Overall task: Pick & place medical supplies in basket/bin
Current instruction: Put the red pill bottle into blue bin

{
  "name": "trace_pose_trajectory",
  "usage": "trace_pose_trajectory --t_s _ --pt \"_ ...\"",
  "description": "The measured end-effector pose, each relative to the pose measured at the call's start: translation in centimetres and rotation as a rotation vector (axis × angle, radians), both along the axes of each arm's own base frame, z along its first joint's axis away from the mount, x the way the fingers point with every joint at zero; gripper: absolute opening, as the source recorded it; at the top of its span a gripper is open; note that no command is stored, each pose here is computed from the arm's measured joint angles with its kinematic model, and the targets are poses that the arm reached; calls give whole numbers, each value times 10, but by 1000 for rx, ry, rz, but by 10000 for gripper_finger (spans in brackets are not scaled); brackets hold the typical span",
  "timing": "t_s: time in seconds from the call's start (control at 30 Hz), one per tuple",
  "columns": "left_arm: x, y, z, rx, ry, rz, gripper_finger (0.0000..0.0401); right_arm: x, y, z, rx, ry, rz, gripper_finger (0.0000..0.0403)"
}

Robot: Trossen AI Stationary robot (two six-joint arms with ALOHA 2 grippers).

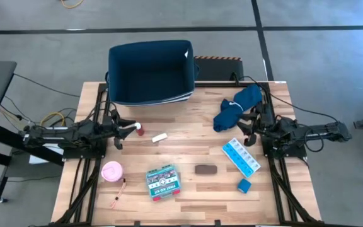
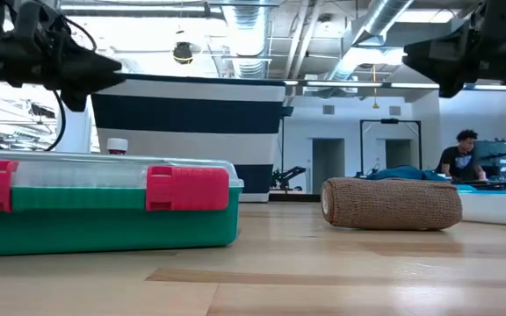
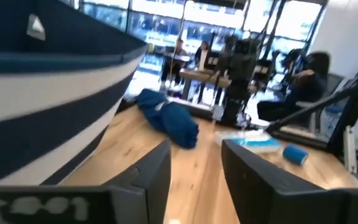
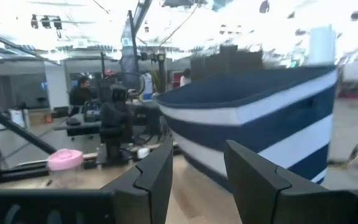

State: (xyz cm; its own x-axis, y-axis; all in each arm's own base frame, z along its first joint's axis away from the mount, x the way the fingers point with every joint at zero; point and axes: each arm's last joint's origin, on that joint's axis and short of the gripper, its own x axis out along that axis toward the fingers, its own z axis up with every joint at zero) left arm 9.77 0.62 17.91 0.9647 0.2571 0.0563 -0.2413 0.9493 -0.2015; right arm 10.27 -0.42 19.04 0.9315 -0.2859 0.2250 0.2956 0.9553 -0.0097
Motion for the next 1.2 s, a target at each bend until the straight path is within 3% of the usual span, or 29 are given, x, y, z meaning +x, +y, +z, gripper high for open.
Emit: trace_pose_trajectory --t_s 0.17,0.27,0.43,0.57,0.77,1.0,1.2 --pt "6 0 -14 -165 117 25 143 -2 -4 8 -49 -70 -57 137" --pt "10 0 -18 -200 157 50 143 1 -7 5 -52 -28 -74 138" --pt "17 -1 14 -151 153 69 143 6 -7 -1 -32 32 -68 154" --pt "22 -2 31 -92 286 100 143 10 -7 -4 -1 65 -50 176" --pt "30 -8 30 -86 546 70 143 16 -4 3 21 77 27 201" --pt "40 -13 37 -48 588 93 143 24 -3 1 23 145 32 196" --pt "39 -13 26 -1 697 171 143 27 -3 -3 22 183 31 183"
